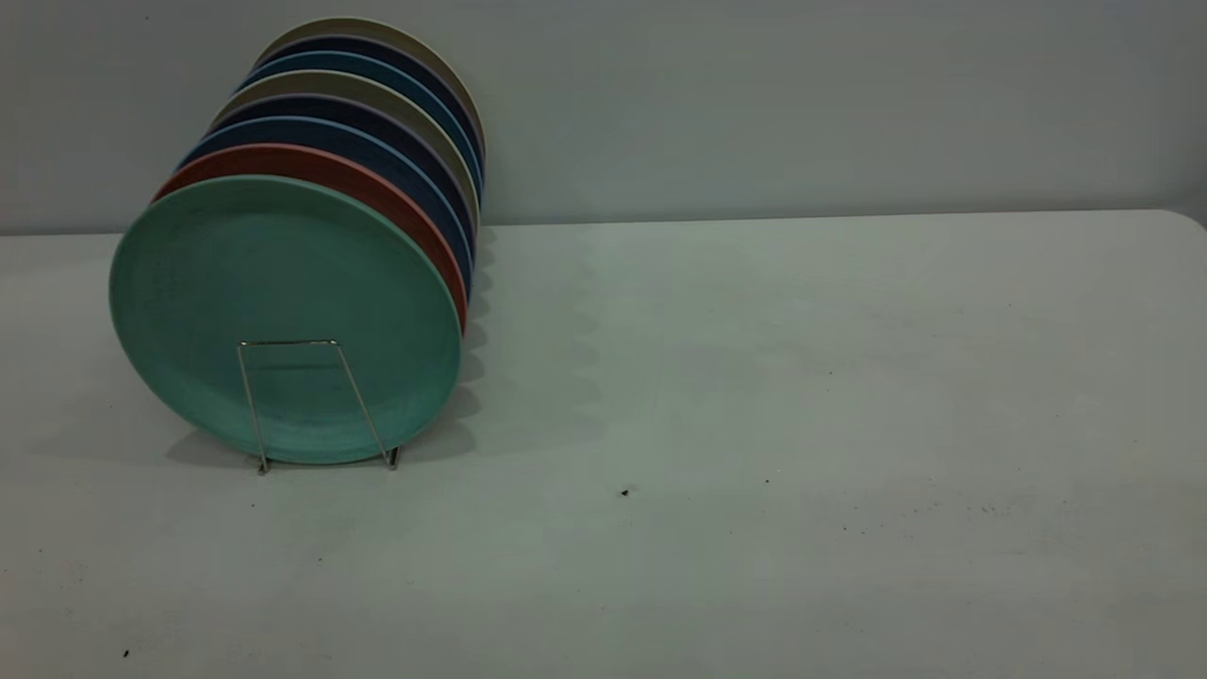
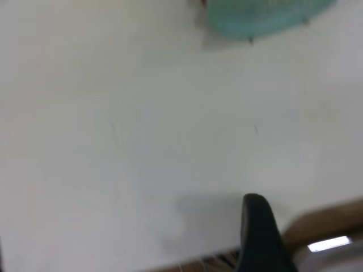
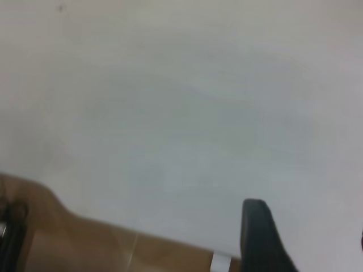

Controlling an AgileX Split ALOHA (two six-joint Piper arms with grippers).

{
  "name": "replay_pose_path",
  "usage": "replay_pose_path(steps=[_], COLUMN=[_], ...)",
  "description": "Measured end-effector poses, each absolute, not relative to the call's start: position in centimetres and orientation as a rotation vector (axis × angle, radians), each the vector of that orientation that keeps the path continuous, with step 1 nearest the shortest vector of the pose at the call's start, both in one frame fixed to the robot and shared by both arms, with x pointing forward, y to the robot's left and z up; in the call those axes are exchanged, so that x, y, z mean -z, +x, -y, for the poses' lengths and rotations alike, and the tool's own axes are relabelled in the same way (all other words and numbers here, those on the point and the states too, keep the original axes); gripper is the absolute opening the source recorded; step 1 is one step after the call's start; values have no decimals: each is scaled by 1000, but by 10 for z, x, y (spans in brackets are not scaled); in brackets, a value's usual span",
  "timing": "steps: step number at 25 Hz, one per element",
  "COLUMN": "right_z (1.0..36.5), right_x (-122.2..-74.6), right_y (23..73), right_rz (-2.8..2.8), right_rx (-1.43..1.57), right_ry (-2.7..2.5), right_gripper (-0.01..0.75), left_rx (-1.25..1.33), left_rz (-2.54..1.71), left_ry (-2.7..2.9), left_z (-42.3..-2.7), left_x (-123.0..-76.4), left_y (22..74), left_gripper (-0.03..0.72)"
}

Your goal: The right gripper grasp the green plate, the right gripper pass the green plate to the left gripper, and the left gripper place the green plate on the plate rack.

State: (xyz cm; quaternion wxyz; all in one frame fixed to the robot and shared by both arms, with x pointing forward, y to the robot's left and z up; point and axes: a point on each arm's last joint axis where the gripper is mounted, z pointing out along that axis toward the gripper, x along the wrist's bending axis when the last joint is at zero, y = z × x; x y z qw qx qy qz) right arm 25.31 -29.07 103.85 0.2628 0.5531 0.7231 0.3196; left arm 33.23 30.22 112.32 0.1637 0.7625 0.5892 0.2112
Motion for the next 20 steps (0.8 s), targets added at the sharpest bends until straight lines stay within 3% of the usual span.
replay_pose_path(steps=[7, 20], right_z=[295, 295], right_x=[-1039, -1039], right_y=[232, 230], right_rz=[-1836, -1840], right_rx=[-970, -986], right_ry=[1410, 1396], right_gripper=[438, 438], left_rx=[-500, -643], left_rz=[-1844, -1775], left_ry=[2087, 1945], left_z=[-301, -300], left_x=[-1057, -1032], left_y=[290, 257], left_gripper=[551, 582])
